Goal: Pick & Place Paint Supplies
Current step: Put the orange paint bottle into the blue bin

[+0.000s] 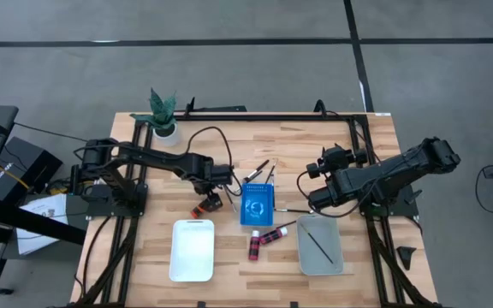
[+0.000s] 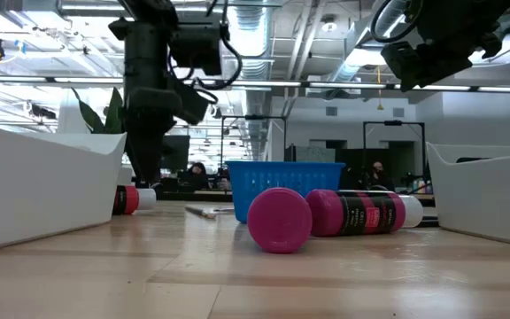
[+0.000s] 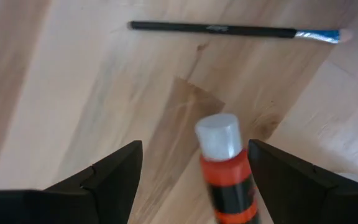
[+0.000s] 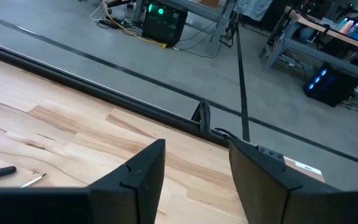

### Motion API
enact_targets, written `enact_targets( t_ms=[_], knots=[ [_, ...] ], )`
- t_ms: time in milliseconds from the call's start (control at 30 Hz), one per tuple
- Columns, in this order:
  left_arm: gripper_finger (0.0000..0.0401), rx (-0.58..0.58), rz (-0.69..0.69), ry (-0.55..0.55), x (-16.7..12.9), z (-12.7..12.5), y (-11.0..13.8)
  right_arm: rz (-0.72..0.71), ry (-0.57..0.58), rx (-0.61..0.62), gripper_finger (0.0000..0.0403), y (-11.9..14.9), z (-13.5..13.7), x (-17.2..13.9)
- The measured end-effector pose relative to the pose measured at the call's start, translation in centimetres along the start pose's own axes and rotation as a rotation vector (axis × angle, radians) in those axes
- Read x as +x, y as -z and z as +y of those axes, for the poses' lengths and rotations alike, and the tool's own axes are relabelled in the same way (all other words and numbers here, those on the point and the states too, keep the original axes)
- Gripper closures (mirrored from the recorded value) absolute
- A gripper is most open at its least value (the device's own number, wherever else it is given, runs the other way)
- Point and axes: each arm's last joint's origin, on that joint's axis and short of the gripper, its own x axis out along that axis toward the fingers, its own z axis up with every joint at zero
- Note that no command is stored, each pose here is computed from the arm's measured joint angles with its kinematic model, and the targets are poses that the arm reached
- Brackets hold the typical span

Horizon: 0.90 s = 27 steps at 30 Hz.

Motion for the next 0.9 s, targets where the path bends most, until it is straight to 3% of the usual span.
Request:
enact_targets(
  t_ms=[700,900],
  knots=[
    [0.0116,-0.012,0.070,-0.001,3.0,-0.6,-0.5,0.008,0.003,-0.004,0.0234,0.0,0.0,0.0],
    [0.0160,-0.042,0.032,0.007,2.2,0.0,-0.9,0.008,0.003,-0.006,0.0235,0.0,0.0,0.0]
  ],
)
